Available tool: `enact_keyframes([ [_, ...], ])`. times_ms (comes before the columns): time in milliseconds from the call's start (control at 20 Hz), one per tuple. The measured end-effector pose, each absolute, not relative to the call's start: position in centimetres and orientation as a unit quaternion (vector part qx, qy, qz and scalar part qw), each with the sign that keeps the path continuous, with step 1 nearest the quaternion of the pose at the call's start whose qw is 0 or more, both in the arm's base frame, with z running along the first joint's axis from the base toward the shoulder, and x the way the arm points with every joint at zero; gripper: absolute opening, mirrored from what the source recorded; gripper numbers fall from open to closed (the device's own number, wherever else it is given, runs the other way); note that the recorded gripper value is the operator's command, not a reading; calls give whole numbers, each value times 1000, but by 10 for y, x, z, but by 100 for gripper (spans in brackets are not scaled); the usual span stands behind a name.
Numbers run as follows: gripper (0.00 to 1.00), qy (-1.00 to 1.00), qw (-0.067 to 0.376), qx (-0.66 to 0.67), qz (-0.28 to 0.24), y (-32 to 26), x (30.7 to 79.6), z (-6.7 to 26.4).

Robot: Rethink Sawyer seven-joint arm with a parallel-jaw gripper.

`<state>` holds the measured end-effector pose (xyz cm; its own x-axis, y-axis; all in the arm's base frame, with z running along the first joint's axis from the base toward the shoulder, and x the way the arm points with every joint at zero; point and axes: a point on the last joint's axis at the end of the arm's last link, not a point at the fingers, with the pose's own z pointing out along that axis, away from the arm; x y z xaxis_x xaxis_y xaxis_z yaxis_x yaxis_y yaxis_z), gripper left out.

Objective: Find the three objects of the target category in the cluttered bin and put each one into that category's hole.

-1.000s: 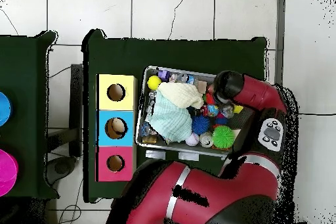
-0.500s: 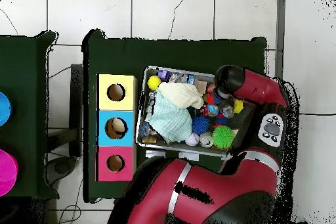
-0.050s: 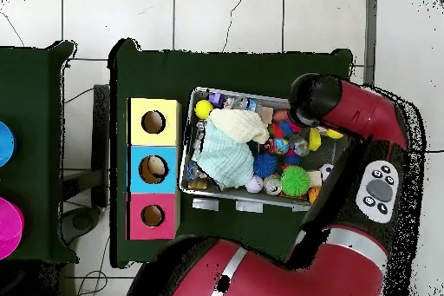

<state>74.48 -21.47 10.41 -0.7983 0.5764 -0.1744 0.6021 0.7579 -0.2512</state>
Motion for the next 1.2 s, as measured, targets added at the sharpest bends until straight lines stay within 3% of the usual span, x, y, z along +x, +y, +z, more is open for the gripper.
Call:
enact_keyframes([
  [400, 0, 927, 110, 326, -147, -223, 764, 210],
  [700, 0, 925, 114, 335, -139, -219, 759, 256],
  [1200, 0, 931, 85, 334, -117, -167, 728, 270],
])
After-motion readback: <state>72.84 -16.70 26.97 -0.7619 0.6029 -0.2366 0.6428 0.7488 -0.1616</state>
